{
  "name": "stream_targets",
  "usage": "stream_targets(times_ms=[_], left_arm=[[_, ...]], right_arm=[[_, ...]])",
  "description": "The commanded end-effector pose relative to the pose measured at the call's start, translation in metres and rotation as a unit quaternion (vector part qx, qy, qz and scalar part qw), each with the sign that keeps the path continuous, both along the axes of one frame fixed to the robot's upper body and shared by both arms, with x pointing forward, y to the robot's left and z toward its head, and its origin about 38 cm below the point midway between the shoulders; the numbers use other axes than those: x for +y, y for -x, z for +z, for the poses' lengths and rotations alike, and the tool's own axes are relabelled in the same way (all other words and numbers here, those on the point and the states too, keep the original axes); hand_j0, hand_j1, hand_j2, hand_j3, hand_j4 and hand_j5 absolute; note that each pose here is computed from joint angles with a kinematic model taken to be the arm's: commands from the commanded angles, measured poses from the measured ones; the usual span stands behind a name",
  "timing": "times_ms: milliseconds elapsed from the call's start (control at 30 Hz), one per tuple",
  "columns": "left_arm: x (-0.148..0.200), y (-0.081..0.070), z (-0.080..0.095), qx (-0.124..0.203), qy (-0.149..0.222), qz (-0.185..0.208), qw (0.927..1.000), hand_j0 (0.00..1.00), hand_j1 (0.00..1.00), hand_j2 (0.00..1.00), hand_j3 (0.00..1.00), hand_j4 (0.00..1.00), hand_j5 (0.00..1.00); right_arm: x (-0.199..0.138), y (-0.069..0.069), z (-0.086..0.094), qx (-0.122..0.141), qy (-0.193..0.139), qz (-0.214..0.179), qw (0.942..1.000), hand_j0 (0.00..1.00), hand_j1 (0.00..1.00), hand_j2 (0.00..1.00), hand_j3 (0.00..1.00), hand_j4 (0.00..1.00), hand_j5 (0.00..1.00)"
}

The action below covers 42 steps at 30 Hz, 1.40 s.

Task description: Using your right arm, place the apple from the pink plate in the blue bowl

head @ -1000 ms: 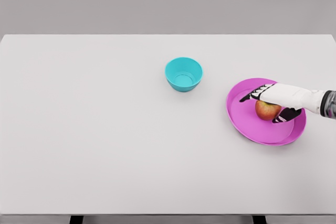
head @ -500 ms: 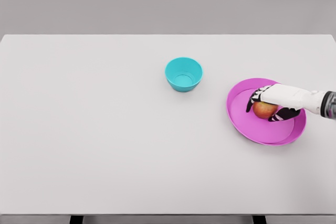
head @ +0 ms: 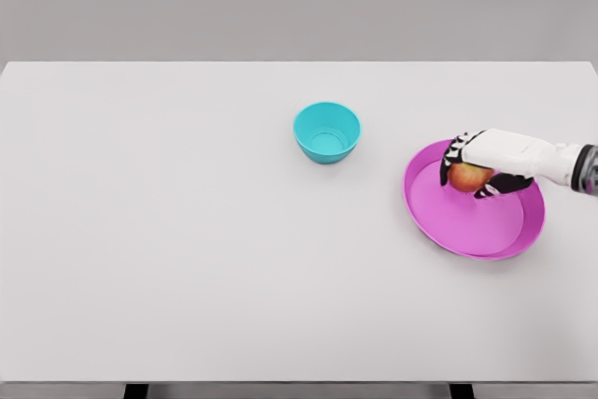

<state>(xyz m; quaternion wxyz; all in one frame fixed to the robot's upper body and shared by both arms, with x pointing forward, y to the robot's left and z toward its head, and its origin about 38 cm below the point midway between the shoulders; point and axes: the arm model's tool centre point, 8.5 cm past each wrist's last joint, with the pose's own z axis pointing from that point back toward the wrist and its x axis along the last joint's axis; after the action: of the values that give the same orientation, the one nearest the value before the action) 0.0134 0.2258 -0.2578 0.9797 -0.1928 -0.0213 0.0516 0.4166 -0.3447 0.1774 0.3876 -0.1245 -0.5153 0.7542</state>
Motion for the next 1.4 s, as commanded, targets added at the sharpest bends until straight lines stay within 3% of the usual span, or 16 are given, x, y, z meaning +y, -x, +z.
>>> stream_targets(times_ms=[0, 300, 567, 1033, 1367], left_arm=[[0.000, 0.001, 0.000, 0.001, 0.000, 0.000, 1.0000, 1.00, 1.00, 1.00, 1.00, 1.00, 1.00], [0.000, 0.001, 0.000, 0.001, 0.000, 0.000, 1.0000, 1.00, 1.00, 1.00, 1.00, 1.00, 1.00], [0.000, 0.001, 0.000, 0.001, 0.000, 0.000, 1.0000, 1.00, 1.00, 1.00, 1.00, 1.00, 1.00], [0.000, 0.000, 0.000, 0.000, 0.001, 0.000, 1.0000, 1.00, 1.00, 1.00, 1.00, 1.00, 1.00], [0.000, 0.001, 0.000, 0.001, 0.000, 0.000, 1.0000, 1.00, 1.00, 1.00, 1.00, 1.00, 1.00]], right_arm=[[0.006, -0.001, 0.000, -0.002, -0.011, 0.003, 0.9999, 0.46, 0.46, 0.46, 0.46, 0.46, 0.46], [0.034, -0.015, 0.010, -0.020, -0.039, 0.017, 0.9989, 0.46, 0.46, 0.46, 0.46, 0.46, 0.46], [0.057, -0.027, 0.018, -0.040, -0.043, 0.027, 0.9979, 0.46, 0.46, 0.46, 0.46, 0.46, 0.46], [0.140, -0.082, 0.033, -0.048, -0.056, 0.056, 0.9957, 0.46, 0.46, 0.46, 0.46, 0.46, 0.46], [0.189, -0.099, 0.029, -0.040, -0.048, 0.075, 0.9952, 0.47, 0.47, 0.47, 0.47, 0.47, 0.47]])
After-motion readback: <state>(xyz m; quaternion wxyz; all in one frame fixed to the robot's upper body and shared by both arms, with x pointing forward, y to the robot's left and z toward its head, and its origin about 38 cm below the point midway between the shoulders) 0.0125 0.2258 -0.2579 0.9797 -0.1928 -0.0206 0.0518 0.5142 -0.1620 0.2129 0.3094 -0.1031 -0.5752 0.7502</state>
